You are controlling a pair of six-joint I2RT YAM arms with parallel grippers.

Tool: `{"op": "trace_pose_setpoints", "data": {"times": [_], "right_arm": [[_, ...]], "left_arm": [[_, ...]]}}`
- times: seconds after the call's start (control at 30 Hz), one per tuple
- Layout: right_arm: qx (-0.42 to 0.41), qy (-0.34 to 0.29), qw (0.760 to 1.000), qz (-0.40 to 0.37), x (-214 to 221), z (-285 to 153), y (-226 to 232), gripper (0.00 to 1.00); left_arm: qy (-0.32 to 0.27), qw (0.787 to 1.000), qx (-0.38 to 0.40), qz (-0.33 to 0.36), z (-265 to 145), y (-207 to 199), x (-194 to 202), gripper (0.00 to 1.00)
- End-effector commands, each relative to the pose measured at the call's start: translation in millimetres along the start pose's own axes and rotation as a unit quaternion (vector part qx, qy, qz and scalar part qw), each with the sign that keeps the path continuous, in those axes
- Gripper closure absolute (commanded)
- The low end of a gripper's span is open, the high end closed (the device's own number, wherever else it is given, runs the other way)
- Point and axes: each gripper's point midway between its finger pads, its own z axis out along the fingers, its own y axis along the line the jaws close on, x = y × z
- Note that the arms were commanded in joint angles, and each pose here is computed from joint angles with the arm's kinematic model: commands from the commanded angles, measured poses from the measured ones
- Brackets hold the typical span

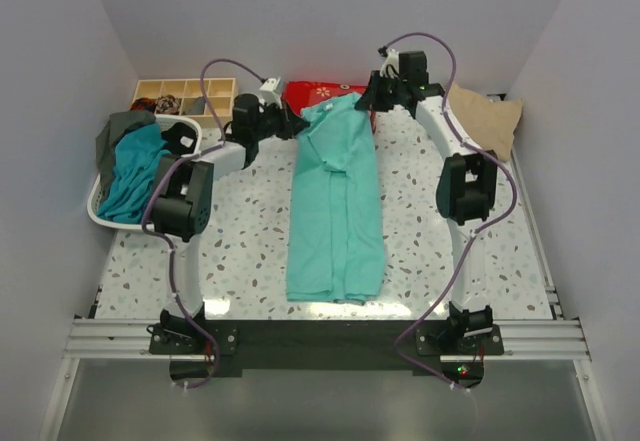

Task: Fold and stack the t-shirts
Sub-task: Rotate the tshirt 90 degrees

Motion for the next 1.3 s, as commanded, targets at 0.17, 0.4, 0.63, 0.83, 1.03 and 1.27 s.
{"op": "trace_pose_setpoints", "data": {"times": [0.17, 0.4, 0.63, 0.83, 1.03, 1.27], "right_arm": [[0.033, -0.058, 0.998, -0.016, -45, 17, -29, 0.68], [0.083, -0.069, 0.994, -0.022, -31, 30, -63, 0.41], [0.145, -0.099, 0.983, -0.054, -52, -35, -59, 0.38], [0.172, -0.019, 0.984, -0.026, -1, -79, -55, 0.36], [0.188, 0.071, 0.979, 0.036, 100, -125, -45, 0.38], [0.171, 0.119, 0.974, 0.090, 208, -172, -26, 0.38]], "left_arm": [[-0.046, 0.998, -0.025, 0.018, 21, 41, -39, 0.91], [-0.085, 0.994, -0.067, 0.029, 38, 81, -60, 0.49], [-0.112, 0.976, -0.176, 0.057, 8, 114, -102, 0.43], [-0.110, 0.971, -0.210, 0.021, -60, 74, -88, 0.42], [-0.020, 0.984, -0.175, -0.022, -93, -22, 18, 0.44], [0.072, 0.986, -0.116, -0.094, -159, -95, 143, 0.47]]}}
